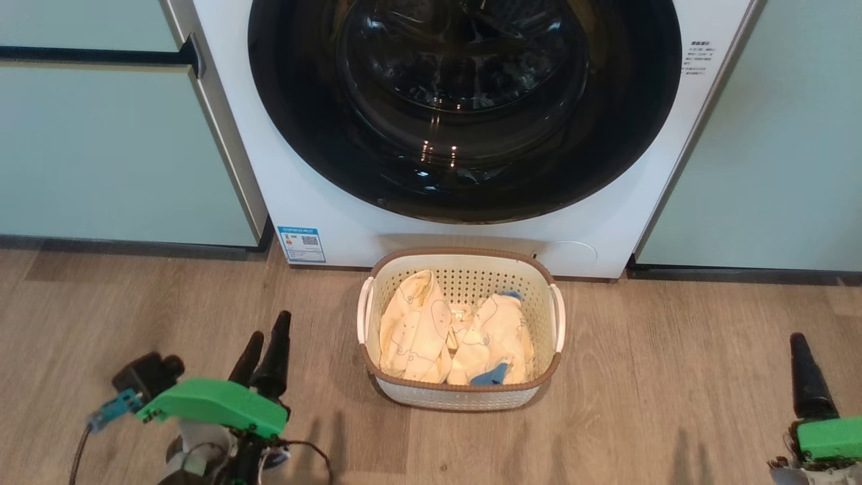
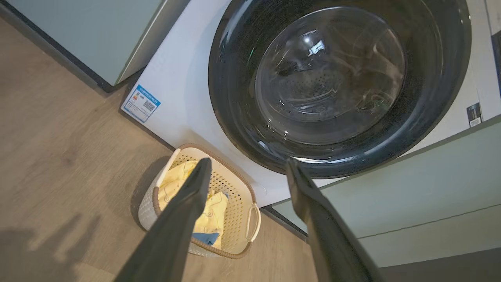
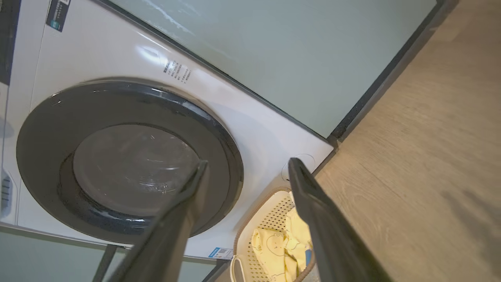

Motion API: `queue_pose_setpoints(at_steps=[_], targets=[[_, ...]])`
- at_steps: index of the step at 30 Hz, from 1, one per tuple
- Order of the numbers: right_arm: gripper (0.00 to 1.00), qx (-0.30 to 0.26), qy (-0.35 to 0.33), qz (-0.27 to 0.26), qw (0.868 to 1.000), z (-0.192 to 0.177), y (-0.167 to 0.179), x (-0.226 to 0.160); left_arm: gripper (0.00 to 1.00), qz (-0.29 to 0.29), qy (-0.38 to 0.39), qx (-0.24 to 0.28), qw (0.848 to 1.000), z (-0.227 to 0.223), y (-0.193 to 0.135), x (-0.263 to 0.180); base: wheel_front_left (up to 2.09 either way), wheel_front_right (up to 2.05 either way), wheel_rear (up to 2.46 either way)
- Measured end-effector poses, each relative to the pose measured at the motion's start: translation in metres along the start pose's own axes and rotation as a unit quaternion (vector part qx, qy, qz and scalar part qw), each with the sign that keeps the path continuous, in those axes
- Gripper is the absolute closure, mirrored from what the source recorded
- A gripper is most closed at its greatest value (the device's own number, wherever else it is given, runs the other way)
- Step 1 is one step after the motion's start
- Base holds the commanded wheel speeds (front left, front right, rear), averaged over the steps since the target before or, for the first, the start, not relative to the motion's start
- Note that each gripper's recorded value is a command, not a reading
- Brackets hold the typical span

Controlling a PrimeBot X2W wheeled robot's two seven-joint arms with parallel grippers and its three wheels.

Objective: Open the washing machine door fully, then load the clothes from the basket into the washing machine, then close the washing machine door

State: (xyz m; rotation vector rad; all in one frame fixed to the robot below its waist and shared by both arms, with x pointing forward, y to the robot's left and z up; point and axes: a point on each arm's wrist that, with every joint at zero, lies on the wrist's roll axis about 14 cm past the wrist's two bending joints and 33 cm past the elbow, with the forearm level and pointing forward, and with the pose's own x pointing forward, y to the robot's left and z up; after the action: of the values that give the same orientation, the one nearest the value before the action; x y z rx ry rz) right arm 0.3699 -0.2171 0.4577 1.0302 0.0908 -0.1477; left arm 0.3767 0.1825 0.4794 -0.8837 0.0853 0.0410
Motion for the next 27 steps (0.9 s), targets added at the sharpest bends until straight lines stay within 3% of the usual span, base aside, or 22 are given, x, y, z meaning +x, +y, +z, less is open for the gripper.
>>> queue_pose_setpoints(at_steps=[6, 14, 27], targets=[[0.00, -0.105, -0.002, 0.017, 0.994, 0.002, 0.008, 0.002, 0.00, -0.013, -0.004, 0.081, 0.997, 0.003, -0.009, 0.003, 0.00, 0.00, 0.00], [0.00, -0.213, -0.002, 0.040, 0.976, 0.000, 0.020, 0.003, 0.00, -0.030, -0.004, 0.147, 0.989, 0.001, -0.017, 0.005, 0.00, 0.00, 0.00], [0.00, -0.319, -0.003, 0.065, 0.945, -0.007, 0.030, 0.005, 0.00, -0.059, -0.013, 0.241, 0.969, -0.001, -0.032, 0.008, 0.00, 0.00, 0.00]])
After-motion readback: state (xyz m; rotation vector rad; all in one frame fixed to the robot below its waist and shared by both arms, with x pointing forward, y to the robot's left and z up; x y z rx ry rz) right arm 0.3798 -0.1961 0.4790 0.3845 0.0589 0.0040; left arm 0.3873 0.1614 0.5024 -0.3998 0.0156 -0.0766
